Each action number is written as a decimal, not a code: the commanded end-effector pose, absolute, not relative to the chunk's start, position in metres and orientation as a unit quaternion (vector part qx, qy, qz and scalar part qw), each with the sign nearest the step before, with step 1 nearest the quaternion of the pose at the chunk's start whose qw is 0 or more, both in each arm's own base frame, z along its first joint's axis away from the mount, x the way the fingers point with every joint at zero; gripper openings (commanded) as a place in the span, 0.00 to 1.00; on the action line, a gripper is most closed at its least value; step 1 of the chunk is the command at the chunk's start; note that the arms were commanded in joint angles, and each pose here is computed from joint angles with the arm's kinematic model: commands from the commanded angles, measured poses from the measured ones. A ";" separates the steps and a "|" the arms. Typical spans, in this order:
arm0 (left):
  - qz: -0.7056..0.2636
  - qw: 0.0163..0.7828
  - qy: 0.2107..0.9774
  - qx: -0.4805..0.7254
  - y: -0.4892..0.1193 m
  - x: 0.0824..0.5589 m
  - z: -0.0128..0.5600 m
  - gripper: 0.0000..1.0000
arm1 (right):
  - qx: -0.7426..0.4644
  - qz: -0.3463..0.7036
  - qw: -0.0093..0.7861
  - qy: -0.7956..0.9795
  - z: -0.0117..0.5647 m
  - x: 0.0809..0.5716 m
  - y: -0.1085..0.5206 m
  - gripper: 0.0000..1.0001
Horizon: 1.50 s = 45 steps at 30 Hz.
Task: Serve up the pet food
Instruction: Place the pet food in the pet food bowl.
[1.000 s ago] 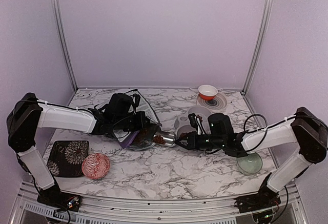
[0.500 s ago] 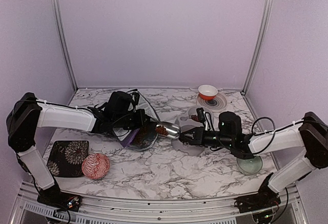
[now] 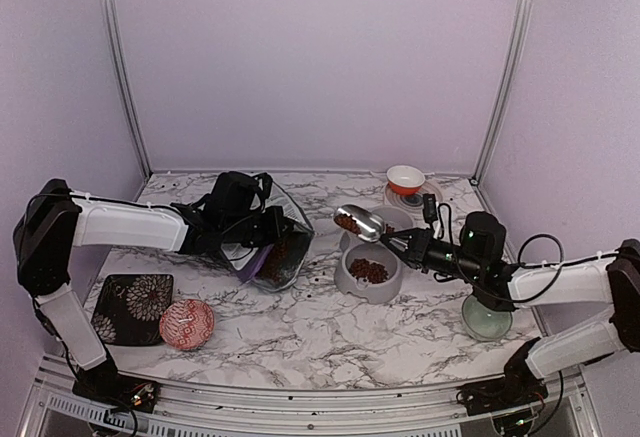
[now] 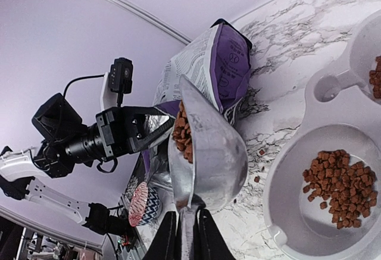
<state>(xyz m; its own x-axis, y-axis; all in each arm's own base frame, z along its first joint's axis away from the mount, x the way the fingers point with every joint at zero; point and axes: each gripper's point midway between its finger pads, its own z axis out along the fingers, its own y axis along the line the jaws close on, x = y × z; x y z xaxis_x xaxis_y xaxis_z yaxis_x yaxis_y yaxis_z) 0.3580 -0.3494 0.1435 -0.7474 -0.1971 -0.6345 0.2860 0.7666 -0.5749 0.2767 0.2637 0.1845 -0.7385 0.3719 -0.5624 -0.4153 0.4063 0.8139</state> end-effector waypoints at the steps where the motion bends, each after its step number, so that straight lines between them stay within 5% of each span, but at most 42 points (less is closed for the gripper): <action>1: -0.372 0.391 0.842 0.018 -0.357 0.375 0.180 0.00 | -0.008 0.578 0.391 0.716 0.217 0.283 0.256 0.00; 17: -0.368 0.391 0.844 0.017 -0.354 0.374 0.177 0.00 | -0.011 0.643 0.379 0.666 0.251 0.297 0.268 0.00; 45: -0.369 0.388 0.844 0.030 -0.357 0.372 0.176 0.00 | 0.079 0.440 0.451 0.772 0.225 0.337 0.136 0.00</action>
